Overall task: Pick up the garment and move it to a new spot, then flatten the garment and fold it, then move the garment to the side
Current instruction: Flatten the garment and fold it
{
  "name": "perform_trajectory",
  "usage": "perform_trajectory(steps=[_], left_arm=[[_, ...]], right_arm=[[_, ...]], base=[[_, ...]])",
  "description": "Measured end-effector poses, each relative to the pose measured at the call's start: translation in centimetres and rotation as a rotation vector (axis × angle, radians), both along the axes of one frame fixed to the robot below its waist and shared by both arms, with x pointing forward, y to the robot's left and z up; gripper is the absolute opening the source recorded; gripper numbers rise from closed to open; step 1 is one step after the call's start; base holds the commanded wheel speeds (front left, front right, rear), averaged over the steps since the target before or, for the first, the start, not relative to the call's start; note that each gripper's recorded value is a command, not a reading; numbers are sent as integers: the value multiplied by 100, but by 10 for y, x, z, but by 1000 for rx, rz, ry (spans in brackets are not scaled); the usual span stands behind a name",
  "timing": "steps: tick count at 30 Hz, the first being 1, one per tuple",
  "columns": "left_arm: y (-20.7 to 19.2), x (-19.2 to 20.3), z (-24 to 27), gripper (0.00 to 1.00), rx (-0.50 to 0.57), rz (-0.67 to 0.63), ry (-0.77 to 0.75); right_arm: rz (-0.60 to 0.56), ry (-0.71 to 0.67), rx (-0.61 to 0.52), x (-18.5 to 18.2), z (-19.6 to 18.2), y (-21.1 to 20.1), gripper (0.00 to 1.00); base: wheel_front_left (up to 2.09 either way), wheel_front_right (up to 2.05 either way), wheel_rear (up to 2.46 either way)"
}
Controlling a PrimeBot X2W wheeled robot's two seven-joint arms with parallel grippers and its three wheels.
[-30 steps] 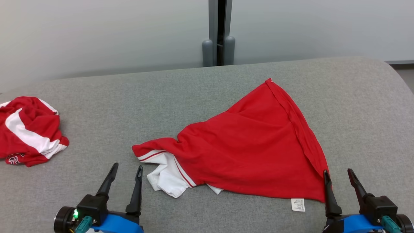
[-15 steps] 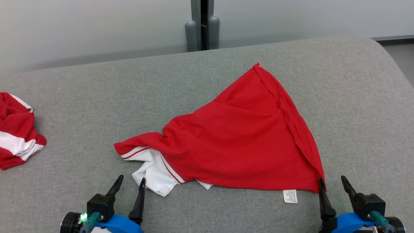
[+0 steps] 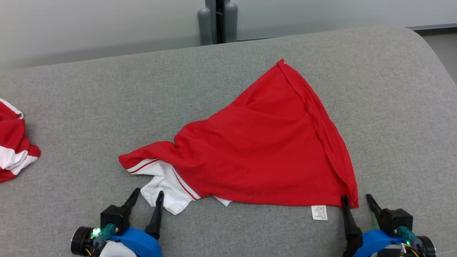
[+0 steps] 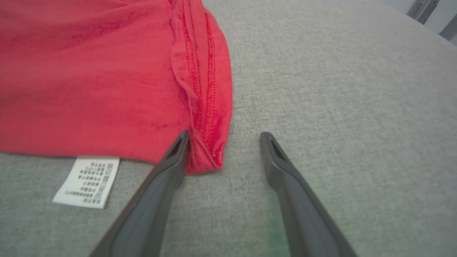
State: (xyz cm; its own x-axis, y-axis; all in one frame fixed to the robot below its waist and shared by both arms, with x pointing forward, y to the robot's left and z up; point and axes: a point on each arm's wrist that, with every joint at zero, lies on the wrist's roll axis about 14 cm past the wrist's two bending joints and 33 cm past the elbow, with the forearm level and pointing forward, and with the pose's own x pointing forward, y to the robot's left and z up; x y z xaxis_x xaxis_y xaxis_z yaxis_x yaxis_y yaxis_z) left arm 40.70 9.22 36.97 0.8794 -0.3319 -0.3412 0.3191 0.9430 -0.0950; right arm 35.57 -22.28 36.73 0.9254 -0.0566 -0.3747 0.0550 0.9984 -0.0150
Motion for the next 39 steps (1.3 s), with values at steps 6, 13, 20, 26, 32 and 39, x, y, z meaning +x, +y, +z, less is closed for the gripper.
perform_trajectory(steps=[6, 13, 20, 26, 32, 39], left_arm=[[-7, 2, 0, 0, -31, -5, 10], [3, 2, 17, 0, -74, 47, -39], [14, 5, 46, 0, -80, 59, -139], [-1, 30, 88, 0, -94, -2, -269], [-14, 81, 146, 0, -68, -85, -443], [-6, 161, 230, 0, -11, -110, -672]], right_arm=[[13, 7, 38, 2, -3, 10, 0], [15, -24, 72, 3, 5, 16, 0], [57, -117, 77, 17, 30, 29, 0], [142, -262, 58, 50, 75, 47, 0], [218, -450, -4, 107, 141, 51, 0], [271, -664, -86, 189, 228, 52, 0]], base=[[0, 0, 0], [0, 0, 0], [0, 0, 0], [0, 0, 0], [0, 0, 0], [0, 0, 0]])
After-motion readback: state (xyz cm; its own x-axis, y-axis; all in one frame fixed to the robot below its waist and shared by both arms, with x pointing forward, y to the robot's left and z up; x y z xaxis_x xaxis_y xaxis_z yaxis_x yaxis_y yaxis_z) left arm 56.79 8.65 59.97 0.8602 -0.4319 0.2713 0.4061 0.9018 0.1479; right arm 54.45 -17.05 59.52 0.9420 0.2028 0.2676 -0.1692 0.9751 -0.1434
